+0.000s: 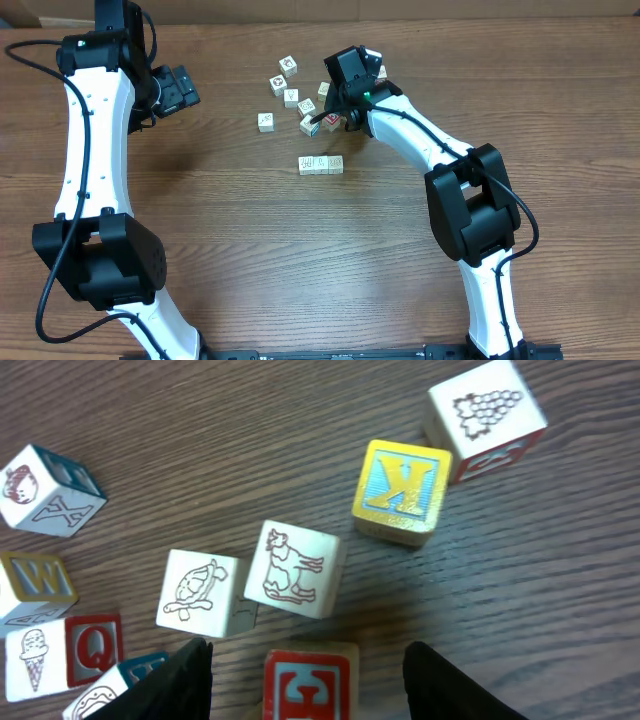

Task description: Form a horizontal line

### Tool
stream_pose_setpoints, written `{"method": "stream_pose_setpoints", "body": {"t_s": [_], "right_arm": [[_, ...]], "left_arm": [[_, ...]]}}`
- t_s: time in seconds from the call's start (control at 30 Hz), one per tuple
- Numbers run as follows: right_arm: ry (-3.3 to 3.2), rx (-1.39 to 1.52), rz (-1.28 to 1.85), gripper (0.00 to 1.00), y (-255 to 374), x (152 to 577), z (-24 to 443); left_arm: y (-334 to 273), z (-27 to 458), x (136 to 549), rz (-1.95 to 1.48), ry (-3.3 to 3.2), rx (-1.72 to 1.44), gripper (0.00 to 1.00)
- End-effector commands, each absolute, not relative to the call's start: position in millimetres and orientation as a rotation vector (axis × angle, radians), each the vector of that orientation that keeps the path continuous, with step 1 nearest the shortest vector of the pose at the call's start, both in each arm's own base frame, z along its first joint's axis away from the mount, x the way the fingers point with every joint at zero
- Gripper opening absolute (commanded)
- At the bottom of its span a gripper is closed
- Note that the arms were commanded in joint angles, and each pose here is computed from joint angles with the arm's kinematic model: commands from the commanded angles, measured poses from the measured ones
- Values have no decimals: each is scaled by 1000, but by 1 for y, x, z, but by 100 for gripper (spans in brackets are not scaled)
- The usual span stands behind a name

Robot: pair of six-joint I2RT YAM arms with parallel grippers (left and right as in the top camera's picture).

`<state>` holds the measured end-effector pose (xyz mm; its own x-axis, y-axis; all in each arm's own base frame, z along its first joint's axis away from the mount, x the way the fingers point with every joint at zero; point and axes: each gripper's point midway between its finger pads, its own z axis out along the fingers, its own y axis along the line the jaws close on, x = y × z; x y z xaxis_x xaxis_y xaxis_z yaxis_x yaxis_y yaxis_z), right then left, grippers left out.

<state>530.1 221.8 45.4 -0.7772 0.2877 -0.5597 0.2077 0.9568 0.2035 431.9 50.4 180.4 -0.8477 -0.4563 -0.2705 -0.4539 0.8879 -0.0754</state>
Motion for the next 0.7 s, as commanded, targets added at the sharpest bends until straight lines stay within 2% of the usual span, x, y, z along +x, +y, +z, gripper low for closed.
{"method": "stream_pose_setpoints", "body": {"t_s": [0.0,0.37,0.67], "right_arm": [[2515,332,168,58,222,524,28],[2507,333,168,57,220,523,19],[2499,142,123,55,223,527,22]], "left_arm": [[44,184,434,-25,2765,-671,100],[44,184,434,-25,2765,-671,100],[44,184,434,-25,2765,-671,100]]}}
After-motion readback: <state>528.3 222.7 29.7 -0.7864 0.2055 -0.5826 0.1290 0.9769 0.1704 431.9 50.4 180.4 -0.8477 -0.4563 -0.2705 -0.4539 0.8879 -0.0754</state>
